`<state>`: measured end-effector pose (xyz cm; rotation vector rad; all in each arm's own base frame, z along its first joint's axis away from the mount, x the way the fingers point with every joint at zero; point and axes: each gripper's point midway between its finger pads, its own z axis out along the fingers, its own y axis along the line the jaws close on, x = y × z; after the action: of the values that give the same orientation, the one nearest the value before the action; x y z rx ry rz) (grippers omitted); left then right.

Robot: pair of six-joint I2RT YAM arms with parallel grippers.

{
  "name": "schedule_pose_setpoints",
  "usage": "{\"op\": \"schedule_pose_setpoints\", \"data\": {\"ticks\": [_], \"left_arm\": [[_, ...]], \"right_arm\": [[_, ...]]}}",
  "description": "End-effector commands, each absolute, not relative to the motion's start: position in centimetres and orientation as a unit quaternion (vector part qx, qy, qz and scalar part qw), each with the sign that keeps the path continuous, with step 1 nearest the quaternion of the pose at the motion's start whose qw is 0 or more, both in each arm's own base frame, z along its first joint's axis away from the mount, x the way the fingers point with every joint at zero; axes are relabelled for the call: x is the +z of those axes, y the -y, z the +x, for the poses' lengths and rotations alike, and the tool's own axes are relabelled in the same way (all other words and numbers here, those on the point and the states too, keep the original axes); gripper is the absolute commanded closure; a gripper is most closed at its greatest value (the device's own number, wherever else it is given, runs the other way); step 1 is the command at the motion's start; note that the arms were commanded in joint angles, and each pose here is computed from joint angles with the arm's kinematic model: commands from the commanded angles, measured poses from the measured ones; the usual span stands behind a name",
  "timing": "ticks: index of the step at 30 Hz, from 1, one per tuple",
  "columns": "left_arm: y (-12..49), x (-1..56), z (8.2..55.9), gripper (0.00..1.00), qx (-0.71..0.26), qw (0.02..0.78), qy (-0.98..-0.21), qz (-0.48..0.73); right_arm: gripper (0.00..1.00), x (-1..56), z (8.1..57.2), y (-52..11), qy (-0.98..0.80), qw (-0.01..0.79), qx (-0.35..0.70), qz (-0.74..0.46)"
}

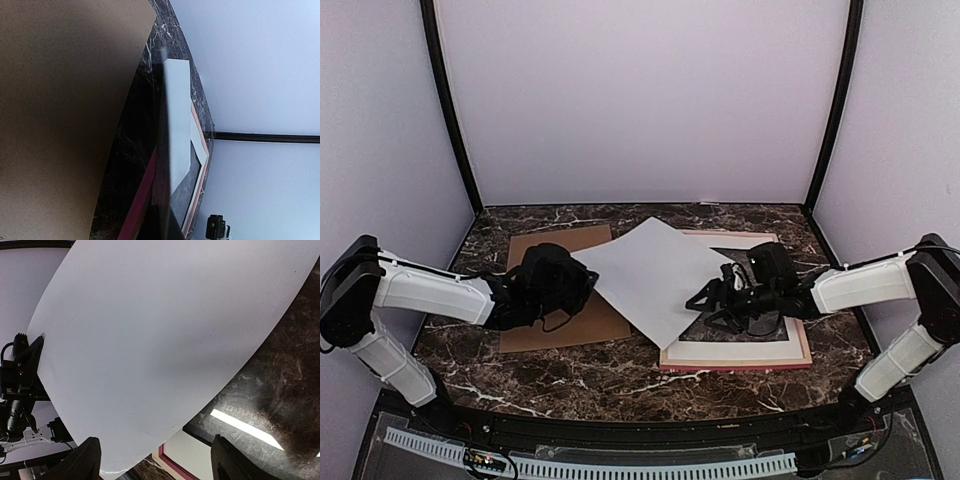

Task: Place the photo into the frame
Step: Pass from the left arm to the right

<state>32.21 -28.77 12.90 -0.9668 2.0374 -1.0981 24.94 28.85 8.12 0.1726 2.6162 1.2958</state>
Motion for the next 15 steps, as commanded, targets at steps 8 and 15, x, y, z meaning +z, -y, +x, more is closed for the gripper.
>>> {"op": "schedule_pose_setpoints", "data": {"ticks": [8,15], "left_arm": [[30.0,16.5,32.5,1.00,-0.480,0.298,-0.732,-0.381],[30.2,16.0,32.3,1.00,-0.487,0.284,-0.731,-0.385]], "right_arm": [[0.25,7.7,24.0,-30.7,-0.866,0.096,0.482,0.087],[0.25,7.6,24.1,-31.1,-0.856,0.091,0.498,0.101]]}}
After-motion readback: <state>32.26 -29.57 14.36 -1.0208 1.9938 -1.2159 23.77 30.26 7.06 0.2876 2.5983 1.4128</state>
